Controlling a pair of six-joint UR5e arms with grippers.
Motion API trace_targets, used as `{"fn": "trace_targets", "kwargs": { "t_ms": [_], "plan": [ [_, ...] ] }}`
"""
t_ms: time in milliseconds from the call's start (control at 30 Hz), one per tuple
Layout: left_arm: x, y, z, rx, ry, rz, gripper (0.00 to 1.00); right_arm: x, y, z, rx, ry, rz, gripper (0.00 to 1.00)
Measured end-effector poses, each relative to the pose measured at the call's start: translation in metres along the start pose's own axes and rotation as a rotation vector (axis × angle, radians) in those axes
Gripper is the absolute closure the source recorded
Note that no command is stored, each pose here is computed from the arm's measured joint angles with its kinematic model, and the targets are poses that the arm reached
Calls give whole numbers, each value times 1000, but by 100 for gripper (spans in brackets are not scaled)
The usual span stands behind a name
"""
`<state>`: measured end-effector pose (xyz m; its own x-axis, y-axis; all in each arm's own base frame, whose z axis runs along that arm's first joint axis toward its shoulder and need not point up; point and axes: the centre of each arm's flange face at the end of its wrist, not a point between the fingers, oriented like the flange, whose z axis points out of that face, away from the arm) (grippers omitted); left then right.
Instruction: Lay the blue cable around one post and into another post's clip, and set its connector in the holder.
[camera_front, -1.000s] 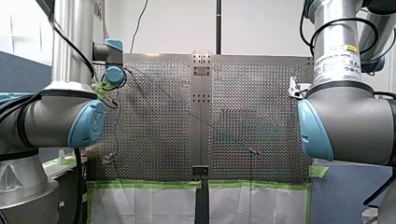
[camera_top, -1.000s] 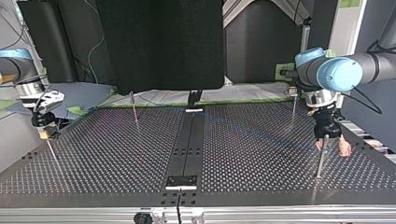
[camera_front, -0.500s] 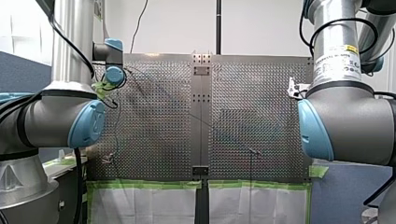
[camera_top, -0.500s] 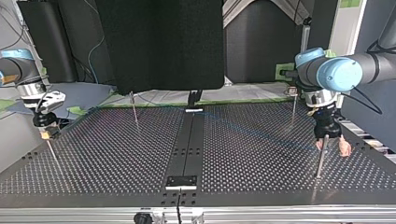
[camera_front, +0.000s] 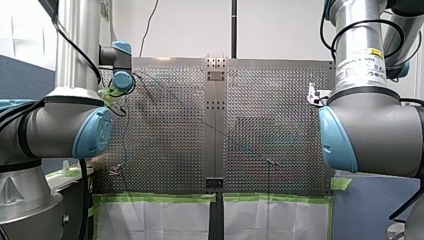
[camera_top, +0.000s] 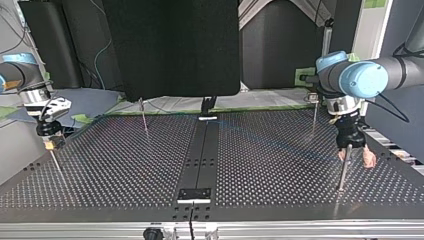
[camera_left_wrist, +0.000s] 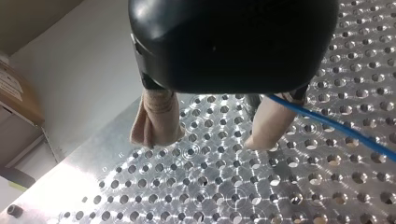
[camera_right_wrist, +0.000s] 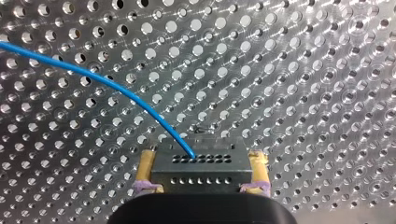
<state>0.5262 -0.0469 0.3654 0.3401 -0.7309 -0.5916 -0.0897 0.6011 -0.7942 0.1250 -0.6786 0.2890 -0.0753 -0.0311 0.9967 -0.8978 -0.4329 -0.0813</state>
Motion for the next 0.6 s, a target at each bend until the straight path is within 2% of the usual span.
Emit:
{"fn": "trace_targets", "kwargs": {
  "t_ms": [167, 600],
  "plan": [
    [0, 0, 0, 0, 0, 0, 0, 0, 1, 1, -1, 4, -1, 100],
    [0, 0, 0, 0, 0, 0, 0, -1, 2, 2, -2, 14, -18, 100]
  ]
}}
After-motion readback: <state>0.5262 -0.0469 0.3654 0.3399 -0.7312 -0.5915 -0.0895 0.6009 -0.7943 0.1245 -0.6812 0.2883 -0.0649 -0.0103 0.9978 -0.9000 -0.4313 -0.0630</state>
